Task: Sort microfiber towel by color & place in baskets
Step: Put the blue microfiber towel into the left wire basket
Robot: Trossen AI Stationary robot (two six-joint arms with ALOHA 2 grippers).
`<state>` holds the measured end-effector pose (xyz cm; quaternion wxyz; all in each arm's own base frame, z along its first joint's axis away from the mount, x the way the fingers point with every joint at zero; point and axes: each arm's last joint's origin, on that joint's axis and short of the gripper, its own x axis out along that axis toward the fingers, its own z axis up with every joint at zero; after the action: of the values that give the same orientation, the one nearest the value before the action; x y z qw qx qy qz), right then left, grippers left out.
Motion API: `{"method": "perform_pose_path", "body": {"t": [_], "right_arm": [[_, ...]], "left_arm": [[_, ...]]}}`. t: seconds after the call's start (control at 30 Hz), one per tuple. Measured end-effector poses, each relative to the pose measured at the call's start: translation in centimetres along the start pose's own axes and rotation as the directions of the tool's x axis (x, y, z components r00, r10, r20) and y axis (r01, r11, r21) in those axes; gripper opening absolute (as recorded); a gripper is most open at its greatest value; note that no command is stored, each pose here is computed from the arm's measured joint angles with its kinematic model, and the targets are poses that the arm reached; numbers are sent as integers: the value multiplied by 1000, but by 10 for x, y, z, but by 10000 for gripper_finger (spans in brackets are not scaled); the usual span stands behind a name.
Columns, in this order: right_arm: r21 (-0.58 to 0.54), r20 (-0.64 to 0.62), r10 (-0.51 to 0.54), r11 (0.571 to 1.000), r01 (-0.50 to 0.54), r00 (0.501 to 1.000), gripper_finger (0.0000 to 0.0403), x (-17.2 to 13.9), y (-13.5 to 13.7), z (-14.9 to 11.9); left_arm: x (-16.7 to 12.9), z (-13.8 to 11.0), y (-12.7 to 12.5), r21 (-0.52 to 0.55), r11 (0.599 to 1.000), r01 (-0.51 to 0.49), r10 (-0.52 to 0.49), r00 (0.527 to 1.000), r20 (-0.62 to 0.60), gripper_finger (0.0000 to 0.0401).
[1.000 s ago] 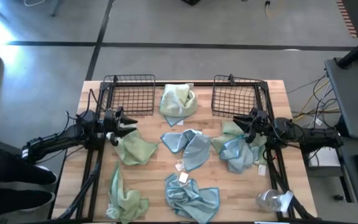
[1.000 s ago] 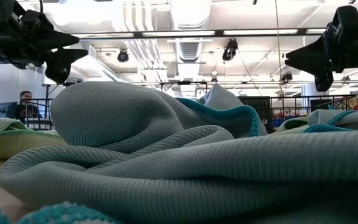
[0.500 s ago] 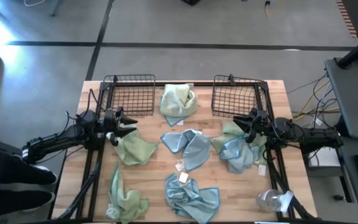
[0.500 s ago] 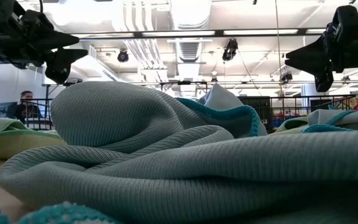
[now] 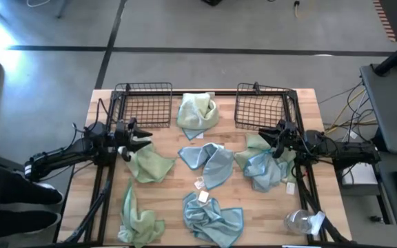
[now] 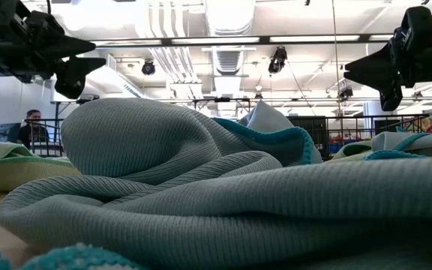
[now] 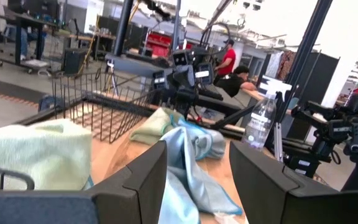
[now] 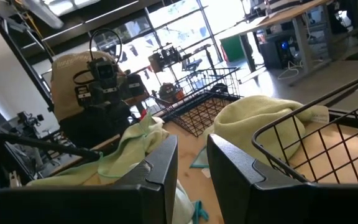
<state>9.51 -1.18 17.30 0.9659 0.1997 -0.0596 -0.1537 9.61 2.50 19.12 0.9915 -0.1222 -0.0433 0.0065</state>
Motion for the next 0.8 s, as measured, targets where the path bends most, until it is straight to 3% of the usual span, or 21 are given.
{"method": "perform_pose_path", "body": {"t": [0.4,0.67,0.8], "right_arm": [[11,4,2,1000,-2,1000,82,0,0,0],[33,52,19,999,-21,998,82,0,2,5],[127,57,24,991,-31,998,82,0,2,5]], "left_arm": [[0,1,0,-19,1000,-5,5,1000,13,159],[0,10,-3,-218,975,43,-21,995,100,159],[-1,17,-5,-308,948,86,-34,985,170,159]]}}
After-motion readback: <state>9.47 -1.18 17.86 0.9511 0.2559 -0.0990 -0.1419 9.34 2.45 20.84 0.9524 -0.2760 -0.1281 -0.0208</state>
